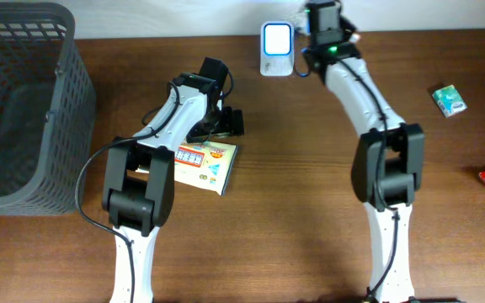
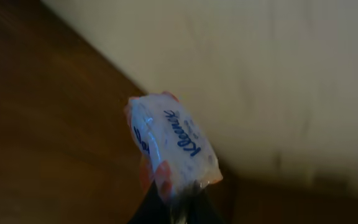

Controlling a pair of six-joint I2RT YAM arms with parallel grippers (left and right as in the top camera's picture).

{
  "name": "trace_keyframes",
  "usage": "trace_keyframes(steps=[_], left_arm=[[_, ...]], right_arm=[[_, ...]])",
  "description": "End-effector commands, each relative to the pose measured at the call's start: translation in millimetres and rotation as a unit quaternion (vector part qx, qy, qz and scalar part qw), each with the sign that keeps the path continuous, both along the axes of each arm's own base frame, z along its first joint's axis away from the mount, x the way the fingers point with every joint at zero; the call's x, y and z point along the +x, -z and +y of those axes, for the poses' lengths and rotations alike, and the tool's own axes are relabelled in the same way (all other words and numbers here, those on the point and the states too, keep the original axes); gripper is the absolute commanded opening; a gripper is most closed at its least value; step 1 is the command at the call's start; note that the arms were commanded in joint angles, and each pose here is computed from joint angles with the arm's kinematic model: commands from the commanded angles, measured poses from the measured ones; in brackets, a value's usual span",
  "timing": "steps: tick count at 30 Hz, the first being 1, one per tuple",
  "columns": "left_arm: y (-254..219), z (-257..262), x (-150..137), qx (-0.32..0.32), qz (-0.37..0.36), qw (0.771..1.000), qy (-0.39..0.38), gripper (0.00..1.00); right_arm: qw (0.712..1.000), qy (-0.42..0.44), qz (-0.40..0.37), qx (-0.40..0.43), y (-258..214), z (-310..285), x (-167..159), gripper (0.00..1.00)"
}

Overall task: Scan the item barcode
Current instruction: 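Carry the orange pack right and drop it at the right edge, then lower the left gripper and grasp the yellow wipes pack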

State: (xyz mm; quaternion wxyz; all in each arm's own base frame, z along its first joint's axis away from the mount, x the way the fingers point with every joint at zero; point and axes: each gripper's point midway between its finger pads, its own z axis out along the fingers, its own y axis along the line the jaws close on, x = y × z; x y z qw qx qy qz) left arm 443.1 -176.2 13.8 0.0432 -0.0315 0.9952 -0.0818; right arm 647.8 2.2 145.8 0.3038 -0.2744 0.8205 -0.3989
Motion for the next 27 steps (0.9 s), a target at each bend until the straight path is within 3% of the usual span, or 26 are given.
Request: trace_keyframes(steps=[1, 7, 13, 14, 15, 16, 17, 22, 27], left_arm=[[1, 1, -3, 0.007, 0.001, 1.0, 0.009, 1.0], [1, 1, -3, 0.007, 0.001, 1.0, 0.009, 1.0], [1, 0, -4, 0.007, 0.001, 1.0, 0.01, 1.0], [1, 0, -4, 0.007, 0.001, 1.0, 0.011, 0.99], [1, -2, -4, 0.007, 0.0, 1.0, 0.012, 1.0], [1, -2, -4, 0.007, 0.0, 1.0, 0.012, 0.99], [1, -3, -4, 0.007, 0.0, 1.0, 0.013, 0.99], [1, -9, -7, 0.007, -0.001, 1.0, 0.021, 0.99], [1, -16, -7, 0.006, -0.006, 1.0, 0.028, 0.99]], right_arm=[[0.984, 0.156, -0.048, 0.065, -1, -60, -24, 0.04], [0.943, 0.274, -0.016, 0.191, 5, -124, -79, 0.04], [0.873, 0.398, 0.026, 0.282, 20, -196, -146, 0.05], [0.864, 0.411, 0.041, 0.288, 24, -206, -158, 0.17], [0.856, 0.426, 0.052, 0.288, 26, -217, -170, 0.49], [0.851, 0.436, 0.059, 0.287, 28, -223, -178, 0.91], [0.846, 0.444, 0.064, 0.288, 28, -229, -185, 0.99], [0.816, 0.461, 0.046, 0.346, 16, -243, -198, 0.99], [0.822, 0.447, -0.021, 0.354, -46, -248, -204, 0.99]])
